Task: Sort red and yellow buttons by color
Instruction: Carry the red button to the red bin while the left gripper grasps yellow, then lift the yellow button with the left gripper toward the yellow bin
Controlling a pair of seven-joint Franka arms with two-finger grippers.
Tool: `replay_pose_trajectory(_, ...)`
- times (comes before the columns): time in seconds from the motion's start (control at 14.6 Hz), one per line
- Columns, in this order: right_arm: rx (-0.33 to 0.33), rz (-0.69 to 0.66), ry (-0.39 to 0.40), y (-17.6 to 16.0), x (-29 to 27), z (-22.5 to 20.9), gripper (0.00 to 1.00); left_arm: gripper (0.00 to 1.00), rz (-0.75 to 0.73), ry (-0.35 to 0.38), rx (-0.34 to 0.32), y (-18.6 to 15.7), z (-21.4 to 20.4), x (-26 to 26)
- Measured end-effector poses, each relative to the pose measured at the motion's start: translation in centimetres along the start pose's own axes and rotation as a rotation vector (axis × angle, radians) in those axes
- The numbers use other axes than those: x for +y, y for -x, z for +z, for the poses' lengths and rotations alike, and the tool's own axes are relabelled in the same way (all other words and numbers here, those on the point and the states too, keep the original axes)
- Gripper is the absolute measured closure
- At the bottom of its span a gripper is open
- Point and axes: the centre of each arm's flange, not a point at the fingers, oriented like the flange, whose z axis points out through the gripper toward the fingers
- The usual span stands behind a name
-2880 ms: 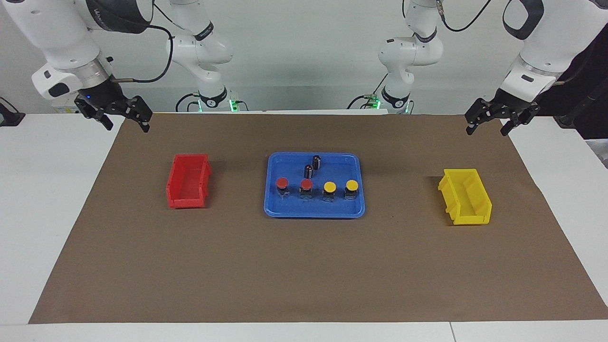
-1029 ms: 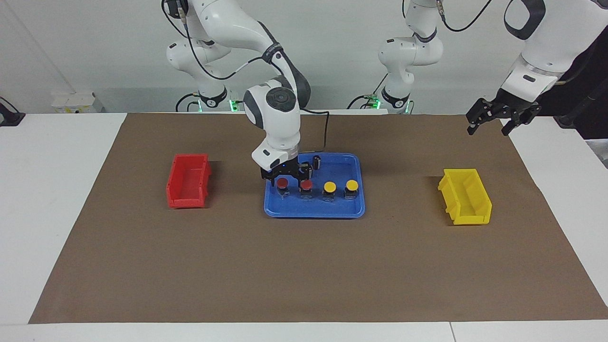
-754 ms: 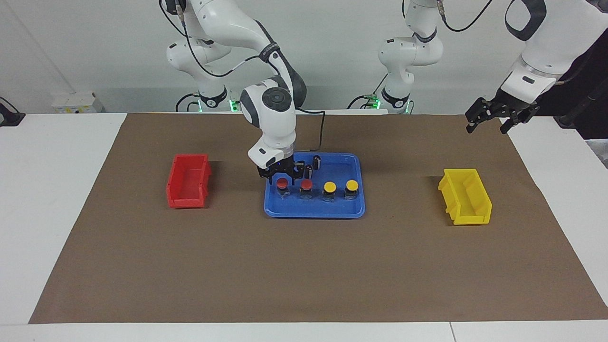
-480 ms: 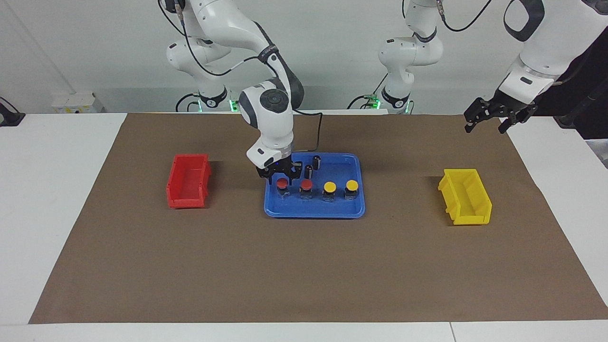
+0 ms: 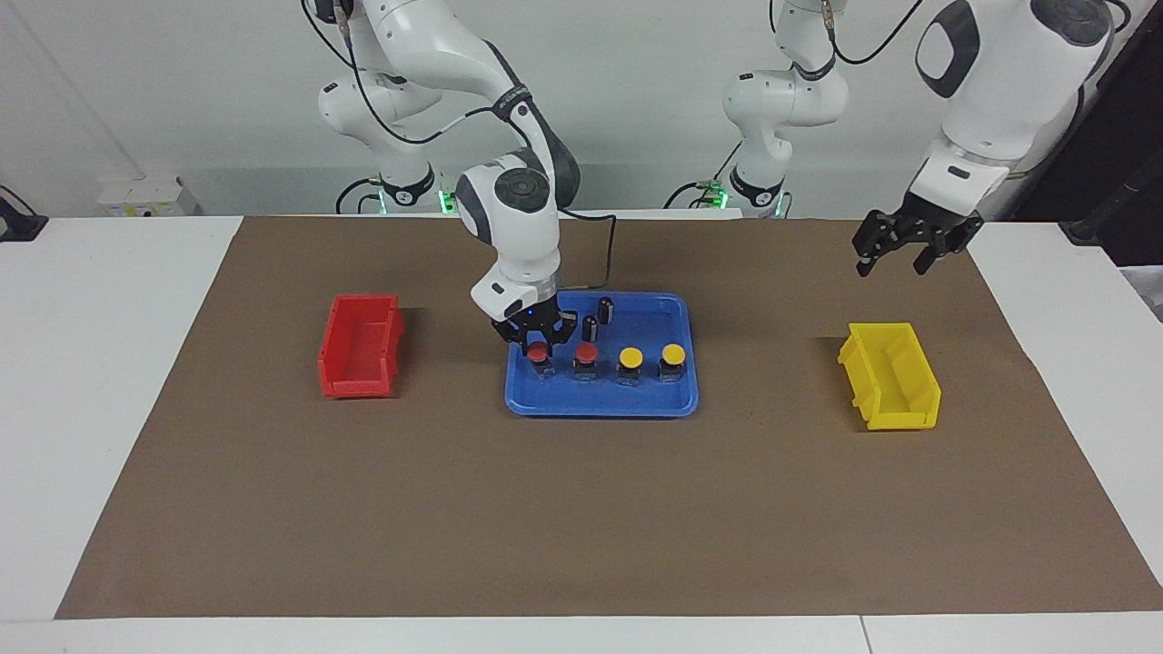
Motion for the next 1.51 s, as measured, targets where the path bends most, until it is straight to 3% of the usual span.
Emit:
replay_pose_trajectory(0.21,-0.028,-0.028,0.02,-3.1,5.7,-6.5,0.59,0.27,-0.018,0.021,0.006,2.7,5.3,9.5)
replay_pose_trajectory(0.34,-0.041,-0.079,0.017,-4.2,14.4,-10.0,0.59,0.27,-0.035,0.029,0.005,3.6,8.9,13.2)
replay_pose_trajectory(0.48,-0.055,-0.116,0.01,-3.0,22.5,-11.0,0.59,0.27,-0.034,0.028,-0.003,3.5,12.0,14.8)
replay_pose_trajectory(0.62,-0.077,-0.138,0.004,-1.0,27.2,-10.0,0.59,0.27,-0.042,0.029,-0.002,3.1,14.7,15.3)
replay_pose_trajectory(0.89,-0.053,-0.183,-0.005,1.1,31.5,-6.2,0.59,0.27,-0.048,0.015,-0.025,3.7,18.5,15.4)
replay_pose_trajectory(1.23,-0.035,-0.183,-0.005,2.7,31.9,-2.7,0.59,0.28,-0.045,0.024,-0.016,5.0,19.4,16.7)
replay_pose_trajectory(1.51,-0.007,-0.183,-0.004,4.2,31.6,1.4,0.59,0.36,-0.06,0.017,-0.022,5.0,19.8,16.1)
